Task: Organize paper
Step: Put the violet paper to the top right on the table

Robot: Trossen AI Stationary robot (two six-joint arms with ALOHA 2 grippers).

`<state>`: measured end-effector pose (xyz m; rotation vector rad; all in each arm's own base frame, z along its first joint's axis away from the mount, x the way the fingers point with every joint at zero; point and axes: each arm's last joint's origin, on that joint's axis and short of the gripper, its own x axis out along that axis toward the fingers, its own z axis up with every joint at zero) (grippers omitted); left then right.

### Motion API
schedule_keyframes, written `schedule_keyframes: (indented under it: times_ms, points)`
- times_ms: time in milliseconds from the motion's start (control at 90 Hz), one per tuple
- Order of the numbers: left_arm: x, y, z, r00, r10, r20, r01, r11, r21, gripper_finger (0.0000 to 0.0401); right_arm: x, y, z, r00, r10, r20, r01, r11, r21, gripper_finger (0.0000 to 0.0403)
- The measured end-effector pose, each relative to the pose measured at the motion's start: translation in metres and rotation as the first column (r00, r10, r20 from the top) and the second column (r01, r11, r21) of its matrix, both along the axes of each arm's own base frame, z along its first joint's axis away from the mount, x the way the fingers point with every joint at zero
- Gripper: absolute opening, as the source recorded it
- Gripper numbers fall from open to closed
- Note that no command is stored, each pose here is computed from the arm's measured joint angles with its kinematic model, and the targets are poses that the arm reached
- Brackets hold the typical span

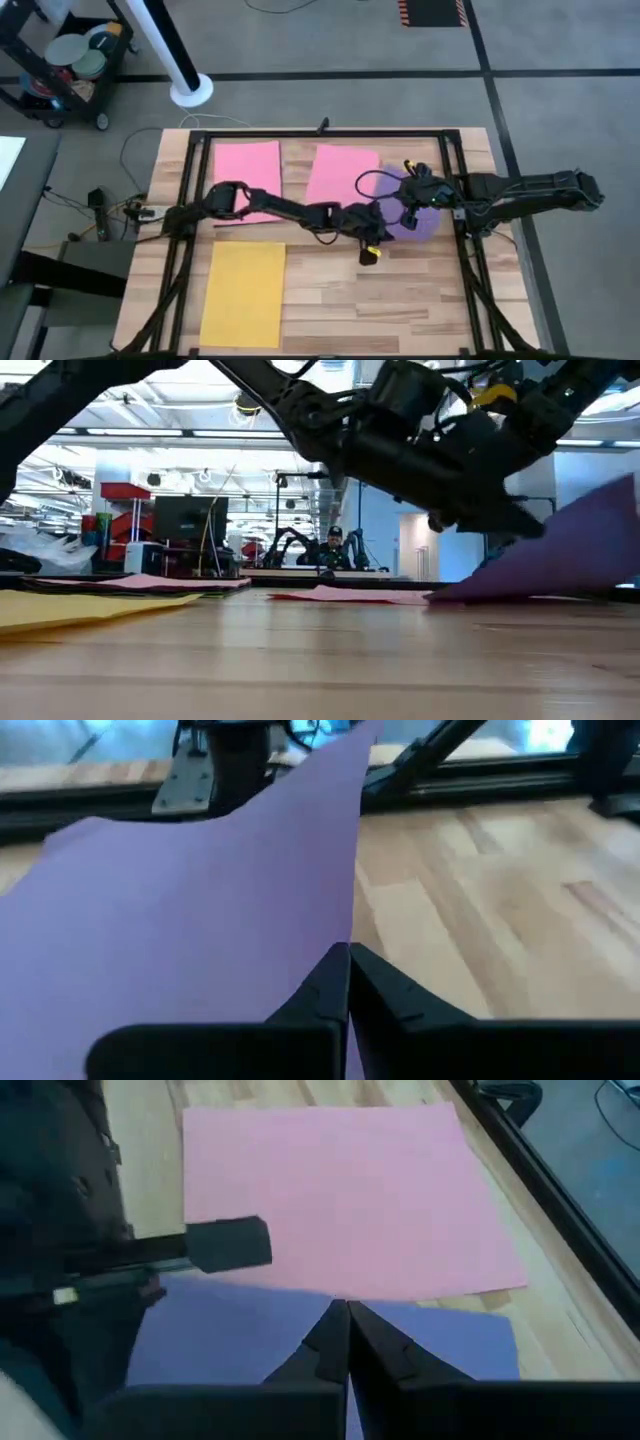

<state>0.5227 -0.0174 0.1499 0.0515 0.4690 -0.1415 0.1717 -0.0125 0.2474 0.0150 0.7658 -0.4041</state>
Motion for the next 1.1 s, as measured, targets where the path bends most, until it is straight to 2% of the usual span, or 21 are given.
schedule_keyframes:
  times_ms: [144,389,511,600,733,789,889,1011,1100]
  points:
    - [-0.004,-0.001,-0.002,0.997,-0.037,-0.074,0.037,0.999,0.004,0.0041,0.000,0.000,0.000,1.000,0.000,0.000,0.000,1.000,0.000,0.0000]
    - [-0.005,-0.003,0.006,0.995,-0.068,-0.067,0.063,0.996,-0.067,0.0117,0.000,0.000,0.000,1.000,-0.002,0.002,0.002,1.000,0.002,0.0000]
    - [-0.011,0.000,0.020,0.992,-0.088,-0.086,0.080,0.992,-0.093,0.0132,0.000,0.000,0.000,1.000,-0.002,0.002,0.002,1.000,0.002,0.0000]
    - [-0.021,0.005,0.036,0.987,-0.067,-0.148,0.058,0.996,-0.066,0.0114,0.000,0.000,0.000,1.000,-0.009,0.002,0.009,1.000,0.008,0.0000]
    - [-0.042,0.018,0.061,0.961,0.067,-0.267,-0.037,0.992,0.117,0.0030,0.000,0.000,-0.001,0.997,-0.068,0.022,0.067,0.996,0.063,0.0000]
    - [-0.049,0.027,0.066,0.946,0.103,-0.307,-0.059,0.987,0.147,0.0012,0.001,0.000,-0.003,0.992,-0.120,0.023,0.118,0.990,0.071,0.0000]
    - [-0.057,0.051,0.062,0.922,0.147,-0.358,-0.111,0.987,0.119,0.0003,0.004,0.000,-0.012,0.973,-0.231,-0.021,0.232,0.970,0.067,0.0000]
    - [-0.067,0.083,0.041,0.901,0.170,-0.399,-0.177,0.984,0.019,0.0001,0.010,0.003,-0.026,0.936,-0.343,-0.081,0.349,0.934,0.073,0.0000]
    - [-0.073,0.100,0.025,0.903,0.207,-0.376,-0.238,0.971,-0.036,0.0001,0.015,0.006,-0.037,0.897,-0.426,-0.117,0.437,0.895,0.093,0.0000]
